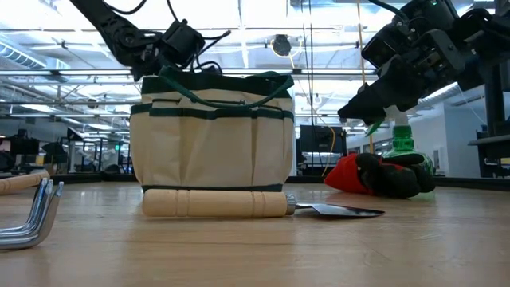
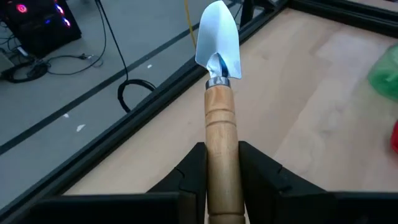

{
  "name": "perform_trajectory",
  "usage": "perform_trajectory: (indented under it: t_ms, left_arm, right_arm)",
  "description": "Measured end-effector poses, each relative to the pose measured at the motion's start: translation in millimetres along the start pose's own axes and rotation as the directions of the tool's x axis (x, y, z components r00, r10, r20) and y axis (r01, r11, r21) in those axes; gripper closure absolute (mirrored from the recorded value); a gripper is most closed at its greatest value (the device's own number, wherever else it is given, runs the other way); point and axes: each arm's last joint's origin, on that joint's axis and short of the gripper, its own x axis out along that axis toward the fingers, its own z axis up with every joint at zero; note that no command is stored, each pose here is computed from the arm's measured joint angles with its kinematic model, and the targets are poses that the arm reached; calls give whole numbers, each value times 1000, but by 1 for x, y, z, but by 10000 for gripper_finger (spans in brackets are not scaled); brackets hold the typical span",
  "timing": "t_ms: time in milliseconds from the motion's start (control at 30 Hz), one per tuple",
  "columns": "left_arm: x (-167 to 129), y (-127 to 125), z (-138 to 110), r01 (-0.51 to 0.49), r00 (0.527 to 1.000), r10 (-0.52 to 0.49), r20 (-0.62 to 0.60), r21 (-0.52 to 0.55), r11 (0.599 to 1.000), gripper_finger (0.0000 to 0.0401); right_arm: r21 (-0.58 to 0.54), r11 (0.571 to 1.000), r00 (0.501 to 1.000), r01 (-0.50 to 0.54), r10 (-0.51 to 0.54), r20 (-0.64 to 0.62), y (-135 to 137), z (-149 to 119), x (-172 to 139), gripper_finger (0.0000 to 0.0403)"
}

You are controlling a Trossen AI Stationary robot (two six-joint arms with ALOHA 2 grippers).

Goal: Pick & Place Garden tools in Gardening bag
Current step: Put the top brown trowel into the green gardening bag

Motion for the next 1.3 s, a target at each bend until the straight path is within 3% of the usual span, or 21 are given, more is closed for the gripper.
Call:
perform_trajectory:
  t_ms: [1300]
  left_arm:
    - [-70,-29,35,126,977,-148,156,146,981,327]
  right_arm:
    - [-2,1000,1000,-1,1,8,0,1,0,245]
